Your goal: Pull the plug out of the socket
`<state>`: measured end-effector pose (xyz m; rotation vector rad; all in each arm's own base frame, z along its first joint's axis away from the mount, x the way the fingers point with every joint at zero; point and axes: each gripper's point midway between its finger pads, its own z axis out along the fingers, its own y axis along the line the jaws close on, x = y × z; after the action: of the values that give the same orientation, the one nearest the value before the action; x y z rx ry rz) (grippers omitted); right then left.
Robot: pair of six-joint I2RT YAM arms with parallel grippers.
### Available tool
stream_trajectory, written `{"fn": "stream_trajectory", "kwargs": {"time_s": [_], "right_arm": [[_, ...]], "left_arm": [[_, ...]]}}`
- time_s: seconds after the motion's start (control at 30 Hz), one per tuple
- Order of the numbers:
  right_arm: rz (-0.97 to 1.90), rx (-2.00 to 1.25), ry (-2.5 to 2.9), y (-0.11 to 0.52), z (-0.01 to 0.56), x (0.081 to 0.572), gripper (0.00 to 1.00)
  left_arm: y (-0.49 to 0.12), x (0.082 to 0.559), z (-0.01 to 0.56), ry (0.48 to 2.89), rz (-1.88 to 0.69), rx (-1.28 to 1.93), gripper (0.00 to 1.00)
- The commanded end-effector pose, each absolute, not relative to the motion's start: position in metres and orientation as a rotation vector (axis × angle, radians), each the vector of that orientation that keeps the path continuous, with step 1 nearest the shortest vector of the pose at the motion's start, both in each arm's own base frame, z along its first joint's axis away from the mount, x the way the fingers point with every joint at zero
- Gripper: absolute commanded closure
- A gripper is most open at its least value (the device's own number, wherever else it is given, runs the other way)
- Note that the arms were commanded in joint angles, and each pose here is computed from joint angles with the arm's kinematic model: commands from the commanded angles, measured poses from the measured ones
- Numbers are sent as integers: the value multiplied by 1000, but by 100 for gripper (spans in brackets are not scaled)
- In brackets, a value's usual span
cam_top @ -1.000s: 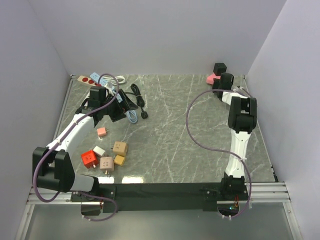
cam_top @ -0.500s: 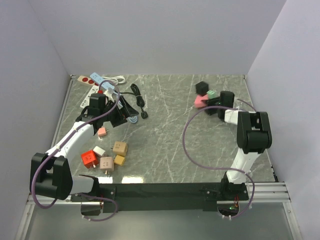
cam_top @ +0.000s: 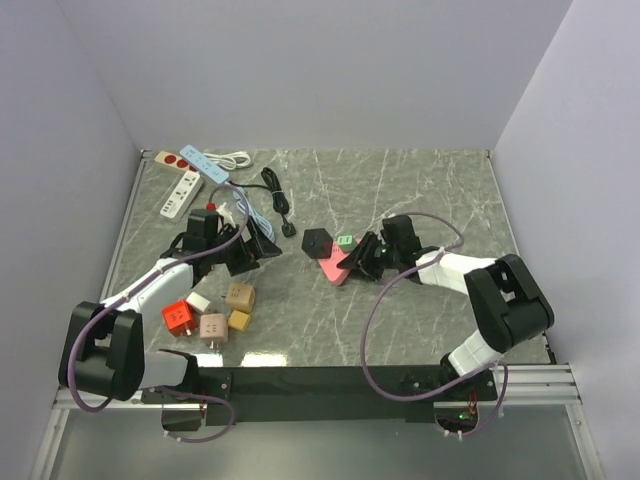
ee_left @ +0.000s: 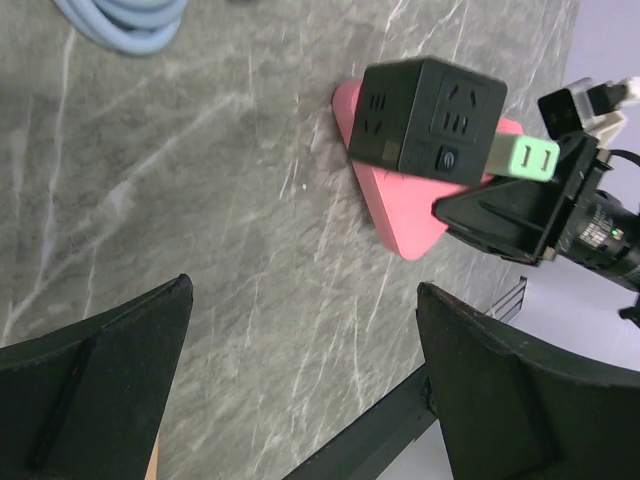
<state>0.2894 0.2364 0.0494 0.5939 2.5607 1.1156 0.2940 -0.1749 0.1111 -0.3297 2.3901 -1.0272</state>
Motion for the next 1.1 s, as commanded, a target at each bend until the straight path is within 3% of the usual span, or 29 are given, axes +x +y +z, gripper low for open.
{"fn": "stream_trajectory", "kwargs": {"time_s": [0.0, 0.07, 0.27, 0.37, 0.63, 0.8, 1.07], "right_arm": [[826, 613, 2829, 205, 7, 225, 73], [770, 585, 2863, 198, 9, 218, 53], [573, 474, 2935, 173, 34, 204, 30], [470, 447, 2895, 158, 56, 207, 25], [337, 260, 2783, 147, 127, 240, 25], [156, 108, 2787, 139, 122, 266, 25], [113, -71, 2767, 169, 118, 304, 25]], "left_arm": [[-184, 294, 120, 2325, -1072, -243, 1], [-186, 293, 120, 2319, -1080, -240, 1], [-191, 293, 122, 2314, -1076, -234, 1], [-191, 296, 126, 2307, -1071, -242, 1], [-194, 301, 127, 2308, -1060, -255, 1], [-199, 300, 127, 2314, -1064, -256, 1], [-201, 296, 135, 2292, -1059, -272, 1]]}}
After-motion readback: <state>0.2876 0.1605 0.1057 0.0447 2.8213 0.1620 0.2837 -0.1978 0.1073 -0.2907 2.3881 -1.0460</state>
